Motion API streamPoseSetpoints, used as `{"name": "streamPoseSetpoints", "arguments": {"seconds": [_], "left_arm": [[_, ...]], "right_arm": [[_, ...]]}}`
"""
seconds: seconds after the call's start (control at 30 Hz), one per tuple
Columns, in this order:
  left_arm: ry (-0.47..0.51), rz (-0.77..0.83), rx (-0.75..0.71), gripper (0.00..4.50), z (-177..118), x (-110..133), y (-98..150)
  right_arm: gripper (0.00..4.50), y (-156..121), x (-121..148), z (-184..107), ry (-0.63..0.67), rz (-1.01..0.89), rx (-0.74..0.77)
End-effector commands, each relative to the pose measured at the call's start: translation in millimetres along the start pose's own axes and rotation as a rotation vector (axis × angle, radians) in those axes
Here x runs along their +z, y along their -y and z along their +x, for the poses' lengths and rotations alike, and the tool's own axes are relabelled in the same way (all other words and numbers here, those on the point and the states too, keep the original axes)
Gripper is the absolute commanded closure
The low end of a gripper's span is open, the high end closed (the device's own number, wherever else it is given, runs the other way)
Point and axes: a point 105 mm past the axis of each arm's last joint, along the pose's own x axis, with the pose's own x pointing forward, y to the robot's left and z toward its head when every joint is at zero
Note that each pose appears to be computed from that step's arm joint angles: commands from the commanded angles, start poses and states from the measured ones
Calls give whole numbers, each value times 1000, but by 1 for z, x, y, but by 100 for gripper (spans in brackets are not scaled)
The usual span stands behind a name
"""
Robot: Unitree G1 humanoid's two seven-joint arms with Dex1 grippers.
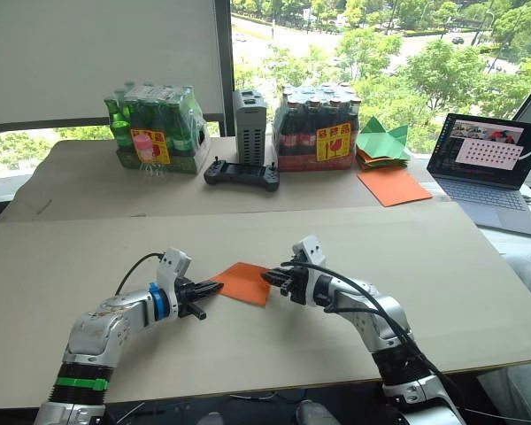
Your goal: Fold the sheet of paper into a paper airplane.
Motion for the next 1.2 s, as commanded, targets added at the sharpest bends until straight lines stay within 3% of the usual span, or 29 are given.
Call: {"name": "streamPoseSetpoints", "arguments": {"seconds": [0.03, 0.23, 0.5, 0.63, 0.97, 1.2], "left_arm": [[-94, -60, 9, 450, 3, -28, 0], [-91, -63, 11, 450, 3, -28, 0], [-91, -63, 8, 450, 3, -28, 0], [-89, -62, 8, 450, 3, -27, 0], [-86, -66, 13, 450, 1, -27, 0], [-83, -69, 18, 450, -1, -26, -1]], "right_arm": [[447, -11, 15, -1, 49, -22, 51], [447, -26, 19, -6, 66, -243, 106], [447, -48, -2, -12, 17, -908, 237], [447, -42, -9, -8, -4, -1142, 231], [447, -37, -18, -5, -32, -1496, 294], [447, -37, -28, -6, -66, -1597, 354]]}}
